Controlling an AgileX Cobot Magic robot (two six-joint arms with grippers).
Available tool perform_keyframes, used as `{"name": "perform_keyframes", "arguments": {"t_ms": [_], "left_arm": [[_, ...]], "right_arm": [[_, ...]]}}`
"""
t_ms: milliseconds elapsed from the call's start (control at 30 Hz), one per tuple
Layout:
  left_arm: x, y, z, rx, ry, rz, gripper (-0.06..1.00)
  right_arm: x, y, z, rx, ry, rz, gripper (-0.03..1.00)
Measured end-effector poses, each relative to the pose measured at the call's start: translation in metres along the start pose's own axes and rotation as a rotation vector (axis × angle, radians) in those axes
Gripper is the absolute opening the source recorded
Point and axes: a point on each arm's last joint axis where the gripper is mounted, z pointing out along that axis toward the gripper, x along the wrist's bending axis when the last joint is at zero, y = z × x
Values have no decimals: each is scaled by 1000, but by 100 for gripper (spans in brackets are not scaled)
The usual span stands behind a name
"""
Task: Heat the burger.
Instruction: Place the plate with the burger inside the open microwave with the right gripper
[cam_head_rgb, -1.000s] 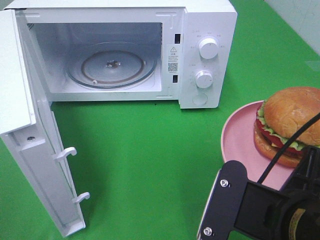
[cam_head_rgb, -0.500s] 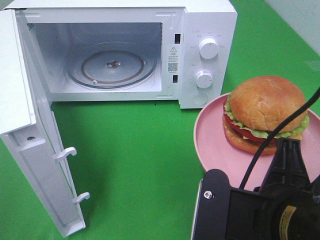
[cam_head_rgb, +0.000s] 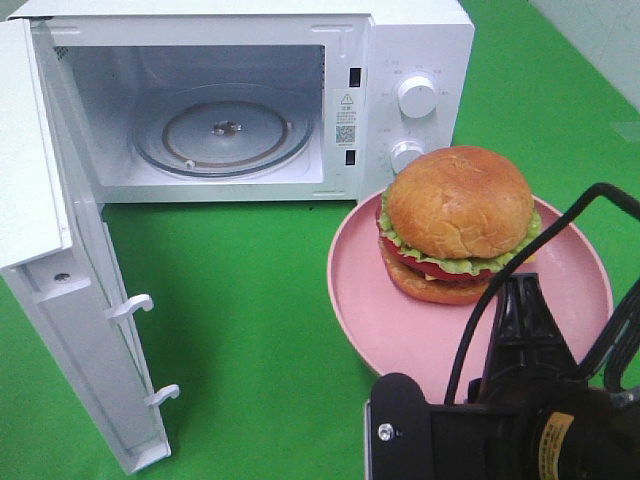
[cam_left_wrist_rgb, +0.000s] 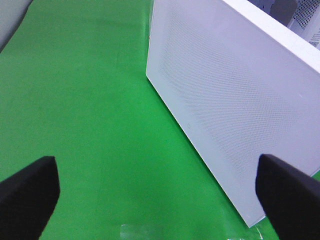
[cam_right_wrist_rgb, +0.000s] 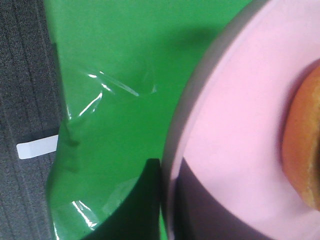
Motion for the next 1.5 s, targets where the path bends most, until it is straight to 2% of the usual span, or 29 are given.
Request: {"name": "perform_keyframes", "arguments": {"t_ms": [333, 667, 900, 1500], "left_arm": [[0, 0, 0, 0, 2, 1, 99], [0, 0, 0, 0, 3, 1, 99], [0, 0, 0, 0, 3, 1, 99], [0, 0, 0, 0, 3, 1, 99]], "right_arm": [[1, 10, 0, -106, 9, -139, 4], [2, 12, -1, -129, 17, -111, 4], [4, 23, -3, -263, 14, -229, 4], [-43, 7, 28, -365, -23, -309, 4]]}}
